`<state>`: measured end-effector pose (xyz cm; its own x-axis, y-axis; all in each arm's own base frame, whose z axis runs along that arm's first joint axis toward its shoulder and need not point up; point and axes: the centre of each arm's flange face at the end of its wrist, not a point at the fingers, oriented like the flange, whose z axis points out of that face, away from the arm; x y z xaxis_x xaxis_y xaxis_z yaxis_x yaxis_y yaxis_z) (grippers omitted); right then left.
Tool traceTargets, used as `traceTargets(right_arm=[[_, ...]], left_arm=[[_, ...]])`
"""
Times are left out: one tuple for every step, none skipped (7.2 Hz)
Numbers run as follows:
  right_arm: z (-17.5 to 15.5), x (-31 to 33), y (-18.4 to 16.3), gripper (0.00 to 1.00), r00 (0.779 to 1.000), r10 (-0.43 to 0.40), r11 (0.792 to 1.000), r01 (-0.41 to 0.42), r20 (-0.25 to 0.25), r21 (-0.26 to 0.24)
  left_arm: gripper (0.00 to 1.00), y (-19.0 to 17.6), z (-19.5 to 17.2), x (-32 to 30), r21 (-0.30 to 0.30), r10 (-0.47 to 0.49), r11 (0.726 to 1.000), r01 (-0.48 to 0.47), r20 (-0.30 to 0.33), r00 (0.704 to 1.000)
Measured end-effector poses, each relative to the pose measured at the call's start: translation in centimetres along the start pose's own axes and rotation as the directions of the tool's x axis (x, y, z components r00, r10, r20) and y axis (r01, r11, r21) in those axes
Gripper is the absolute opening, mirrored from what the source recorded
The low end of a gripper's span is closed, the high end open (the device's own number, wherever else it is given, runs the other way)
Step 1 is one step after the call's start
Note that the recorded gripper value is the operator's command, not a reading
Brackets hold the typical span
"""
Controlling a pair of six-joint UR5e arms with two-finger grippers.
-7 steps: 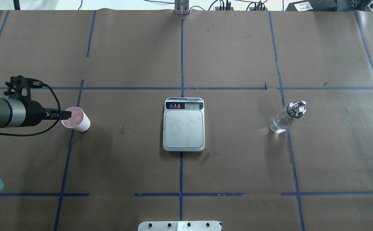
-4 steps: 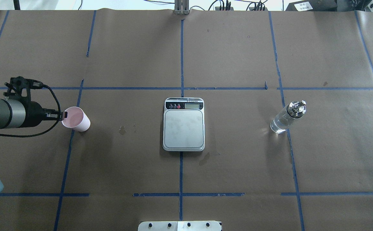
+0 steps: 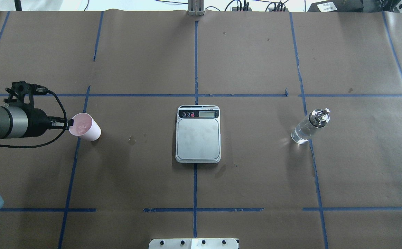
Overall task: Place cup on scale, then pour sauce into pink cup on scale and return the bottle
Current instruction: 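Close the left gripper on the pink cup rim and lift, then carry the pink cup with the left gripper onto the scale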
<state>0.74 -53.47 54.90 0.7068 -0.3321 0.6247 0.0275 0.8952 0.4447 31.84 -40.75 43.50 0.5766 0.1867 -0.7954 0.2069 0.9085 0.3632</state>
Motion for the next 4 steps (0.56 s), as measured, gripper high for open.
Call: traceTargets(right_arm=[[0.0, 0.0, 0.0, 1.00, 1.000, 0.000, 1.000, 0.000, 0.000, 0.000], [0.0, 0.0, 0.0, 1.00, 1.000, 0.000, 1.000, 0.000, 0.000, 0.000], [0.0, 0.0, 0.0, 1.00, 1.000, 0.000, 1.000, 0.000, 0.000, 0.000], [0.0, 0.0, 0.0, 1.00, 1.000, 0.000, 1.000, 0.000, 0.000, 0.000]], left_arm=[[0.00, -0.4, -0.2, 0.4, 0.009, 0.000, 1.000, 0.000, -0.007, 1.000], [0.00, -1.1, -0.3, 1.2, 0.020, 0.002, 1.000, -0.002, -0.021, 1.000], [0.00, -1.9, -0.2, 2.3, 0.032, 0.006, 0.999, -0.005, -0.038, 0.999], [0.00, -2.7, -0.2, 3.7, 0.042, 0.009, 0.999, -0.006, -0.055, 0.998]])
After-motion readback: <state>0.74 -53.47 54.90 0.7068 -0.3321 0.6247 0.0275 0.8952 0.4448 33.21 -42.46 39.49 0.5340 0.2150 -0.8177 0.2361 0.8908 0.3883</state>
